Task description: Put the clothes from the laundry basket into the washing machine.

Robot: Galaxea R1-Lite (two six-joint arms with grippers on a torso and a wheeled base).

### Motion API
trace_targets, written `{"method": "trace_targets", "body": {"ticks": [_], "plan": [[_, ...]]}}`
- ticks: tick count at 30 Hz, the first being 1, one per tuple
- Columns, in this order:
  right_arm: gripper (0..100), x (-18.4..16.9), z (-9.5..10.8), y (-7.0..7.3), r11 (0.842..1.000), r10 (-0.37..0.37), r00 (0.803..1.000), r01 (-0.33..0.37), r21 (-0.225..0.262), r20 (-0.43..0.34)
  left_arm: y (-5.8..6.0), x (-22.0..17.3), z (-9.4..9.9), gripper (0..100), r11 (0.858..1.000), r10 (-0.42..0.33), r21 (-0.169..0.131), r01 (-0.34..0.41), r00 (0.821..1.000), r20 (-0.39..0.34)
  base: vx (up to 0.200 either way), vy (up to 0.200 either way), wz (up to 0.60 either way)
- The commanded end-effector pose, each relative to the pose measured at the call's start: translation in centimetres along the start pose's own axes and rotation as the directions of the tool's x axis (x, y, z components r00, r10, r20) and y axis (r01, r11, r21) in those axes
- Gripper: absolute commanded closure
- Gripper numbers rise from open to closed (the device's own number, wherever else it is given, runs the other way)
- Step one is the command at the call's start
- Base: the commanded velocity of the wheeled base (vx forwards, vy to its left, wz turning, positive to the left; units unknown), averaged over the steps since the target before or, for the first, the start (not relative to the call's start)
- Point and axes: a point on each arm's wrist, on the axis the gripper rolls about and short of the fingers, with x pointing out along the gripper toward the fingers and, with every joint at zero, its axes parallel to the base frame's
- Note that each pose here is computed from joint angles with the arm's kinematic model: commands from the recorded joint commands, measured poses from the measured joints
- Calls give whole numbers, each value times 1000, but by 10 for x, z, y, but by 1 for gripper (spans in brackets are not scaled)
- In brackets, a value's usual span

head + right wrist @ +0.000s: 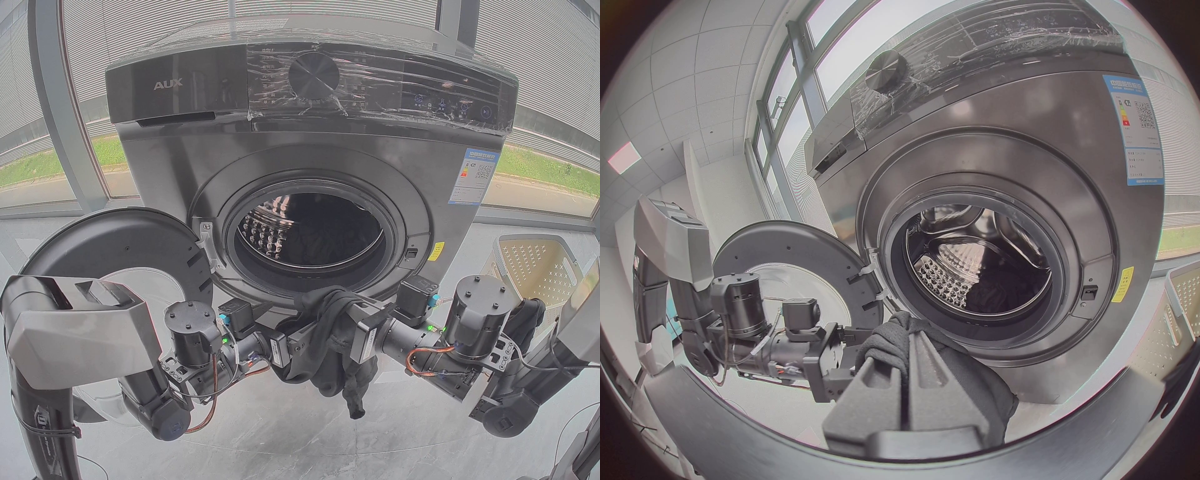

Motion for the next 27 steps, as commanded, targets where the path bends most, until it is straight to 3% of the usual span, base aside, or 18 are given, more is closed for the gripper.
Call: {"method": "trace_targets", "body": {"ticks": [1, 15, 21, 22, 27], "plan": [[100, 9, -5, -3, 1000, -8, 1000, 8, -1, -6, -5, -9, 6, 0, 1000, -13, 2, 13, 1000, 3, 0, 0, 0], [100, 12, -16, 4, 999, 41, 999, -41, -2, -18, -6, -3, 10, 0, 1000, -26, 17, 25, 999, 29, 0, 0, 0], [100, 15, -21, 6, 998, 61, 998, -61, -19, -7, -7, -2, 2, 0, 997, -75, 24, 75, 997, -2, 0, 0, 0], [100, 15, -21, 6, 998, 61, 998, -61, -19, -7, -7, -1, 1, 100, 997, -76, 30, 76, 997, -5, 0, 0, 0], [100, 14, -22, 6, 998, 62, 998, -62, -19, -12, -7, 2, 3, 100, 996, -80, 38, 79, 997, 6, 0, 0, 0]]}}
